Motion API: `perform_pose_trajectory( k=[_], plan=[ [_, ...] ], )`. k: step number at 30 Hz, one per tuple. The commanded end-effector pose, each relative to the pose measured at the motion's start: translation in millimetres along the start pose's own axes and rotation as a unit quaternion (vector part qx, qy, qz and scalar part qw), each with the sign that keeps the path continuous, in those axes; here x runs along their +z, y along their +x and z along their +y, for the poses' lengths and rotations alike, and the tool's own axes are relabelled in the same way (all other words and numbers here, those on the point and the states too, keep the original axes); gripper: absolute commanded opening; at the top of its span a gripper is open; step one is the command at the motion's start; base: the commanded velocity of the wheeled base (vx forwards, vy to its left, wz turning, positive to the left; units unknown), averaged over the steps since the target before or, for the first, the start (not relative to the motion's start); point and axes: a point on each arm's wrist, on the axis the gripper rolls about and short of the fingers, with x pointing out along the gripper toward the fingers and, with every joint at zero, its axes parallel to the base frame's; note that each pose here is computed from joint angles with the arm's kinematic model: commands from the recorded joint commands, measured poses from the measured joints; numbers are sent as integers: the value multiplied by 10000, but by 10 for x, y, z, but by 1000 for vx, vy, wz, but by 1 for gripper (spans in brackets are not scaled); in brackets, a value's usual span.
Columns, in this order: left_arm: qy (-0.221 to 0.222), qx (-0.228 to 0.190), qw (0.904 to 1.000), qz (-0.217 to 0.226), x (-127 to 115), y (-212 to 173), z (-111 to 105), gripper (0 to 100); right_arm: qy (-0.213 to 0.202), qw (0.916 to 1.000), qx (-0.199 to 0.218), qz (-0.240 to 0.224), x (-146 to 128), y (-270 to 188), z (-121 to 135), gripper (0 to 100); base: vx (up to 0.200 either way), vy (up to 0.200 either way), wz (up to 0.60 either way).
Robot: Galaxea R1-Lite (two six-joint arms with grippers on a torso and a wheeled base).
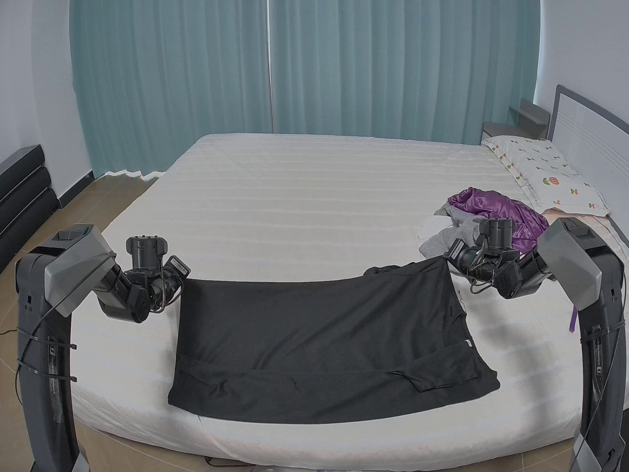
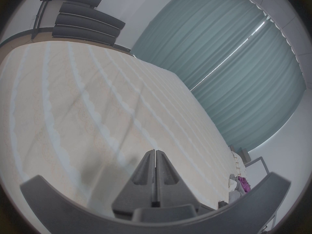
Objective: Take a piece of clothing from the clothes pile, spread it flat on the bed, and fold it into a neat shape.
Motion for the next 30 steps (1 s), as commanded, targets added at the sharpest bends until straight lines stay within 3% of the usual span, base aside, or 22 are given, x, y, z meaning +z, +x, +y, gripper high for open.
perform_pose_trajectory(
  k=[1,9,18,19,23,30],
  plan=[
    [-99,-82,9998,-120,84,-93,-15,0,59,9999,127,-64,99,-151,75,0,0,0,0],
    [-74,-106,9999,-104,42,-105,3,0,66,9998,154,-114,109,-238,55,0,0,0,0],
    [-12,-300,9995,137,-67,39,-49,0,-63,9996,18,267,-104,-181,-73,0,0,0,0],
    [2,-343,9991,237,-85,40,-66,100,-61,9996,13,273,-107,-178,-76,0,0,0,0],
    [97,-580,9954,756,-176,76,-83,100,-65,9995,12,321,-129,-172,-85,0,0,0,0],
    [827,-462,9915,887,-312,174,68,100,-63,9993,11,380,-162,-146,-98,0,0,0,0]
  ],
)
